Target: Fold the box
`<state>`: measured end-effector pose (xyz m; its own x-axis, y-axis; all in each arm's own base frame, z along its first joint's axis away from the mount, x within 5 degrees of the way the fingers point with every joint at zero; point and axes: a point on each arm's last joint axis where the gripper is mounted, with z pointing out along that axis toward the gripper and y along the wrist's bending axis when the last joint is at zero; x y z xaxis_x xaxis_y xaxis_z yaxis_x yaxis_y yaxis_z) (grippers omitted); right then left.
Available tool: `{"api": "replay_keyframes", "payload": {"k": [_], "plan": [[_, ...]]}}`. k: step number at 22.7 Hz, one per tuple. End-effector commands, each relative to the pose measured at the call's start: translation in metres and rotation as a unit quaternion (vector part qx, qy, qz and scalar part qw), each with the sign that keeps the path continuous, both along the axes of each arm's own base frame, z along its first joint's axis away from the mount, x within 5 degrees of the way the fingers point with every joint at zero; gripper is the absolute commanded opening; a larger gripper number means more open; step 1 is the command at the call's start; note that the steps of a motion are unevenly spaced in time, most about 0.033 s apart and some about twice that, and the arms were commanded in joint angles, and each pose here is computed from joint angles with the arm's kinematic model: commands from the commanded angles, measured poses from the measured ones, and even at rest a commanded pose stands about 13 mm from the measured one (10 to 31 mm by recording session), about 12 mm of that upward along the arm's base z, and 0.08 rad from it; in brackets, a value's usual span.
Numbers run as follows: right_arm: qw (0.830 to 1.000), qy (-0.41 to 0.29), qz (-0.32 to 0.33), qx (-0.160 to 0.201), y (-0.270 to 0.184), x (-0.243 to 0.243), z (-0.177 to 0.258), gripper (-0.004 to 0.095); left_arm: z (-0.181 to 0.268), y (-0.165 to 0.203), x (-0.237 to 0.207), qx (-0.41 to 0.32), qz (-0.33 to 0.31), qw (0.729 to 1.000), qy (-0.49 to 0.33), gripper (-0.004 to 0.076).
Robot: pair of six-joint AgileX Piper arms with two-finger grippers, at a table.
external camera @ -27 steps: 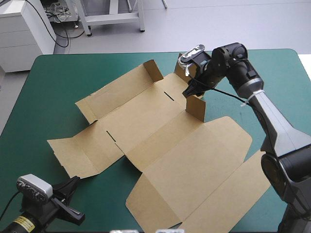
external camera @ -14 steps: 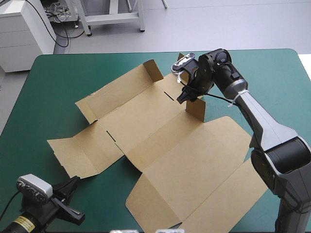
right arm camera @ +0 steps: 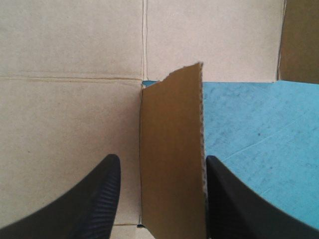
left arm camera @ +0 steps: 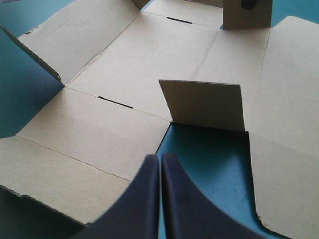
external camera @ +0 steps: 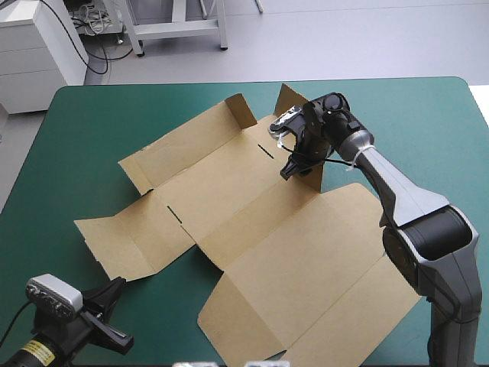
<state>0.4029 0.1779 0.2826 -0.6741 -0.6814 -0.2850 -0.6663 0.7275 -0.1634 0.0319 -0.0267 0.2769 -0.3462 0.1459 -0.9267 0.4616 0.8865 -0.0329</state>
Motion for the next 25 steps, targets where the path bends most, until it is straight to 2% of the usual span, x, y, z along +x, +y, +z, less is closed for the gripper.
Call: {"api": "replay_keyframes", "payload": {"k": [1,10,13,14,16,20,24,25], "plan": [[0.999,-0.047,0.006,0.009,-0.004,-0.004,0.029,0.0417,0.013,-0.001,0.003,-0.025,0.005,0.999,-0.035,-0.0008],[0.999,-0.036,0.006,-0.001,-0.002,0.003,0.015,0.0271,0.013,-0.001,0.003,-0.025,0.005,0.999,-0.035,-0.0008],[0.999,-0.043,0.006,0.004,0.000,0.007,0.018,0.0129,0.013,-0.001,0.003,-0.025,0.005,0.999,-0.035,-0.0008],[0.998,-0.056,0.009,0.010,0.001,0.008,0.025,0.0050,0.013,-0.001,0.003,-0.025,0.005,0.999,-0.035,-0.0008],[0.997,-0.079,0.010,0.019,0.002,0.010,0.038,-0.0021,0.013,-0.001,0.003,-0.025,0.005,0.999,-0.035,-0.0008],[0.996,-0.089,0.014,0.022,0.002,0.011,0.047,-0.0022,0.013,-0.001,0.003,-0.025,0.005,0.999,-0.035,-0.0008],[0.992,-0.085,0.094,0.024,0.008,0.008,0.046,-0.0022,0.013,-0.001,0.003,-0.025,0.005,0.999,-0.035,-0.0008],[0.986,-0.083,0.139,0.034,0.013,0.006,0.047,-0.0022,0.013,-0.001,0.003,-0.025,0.005,0.999,-0.035,-0.0008]]}}
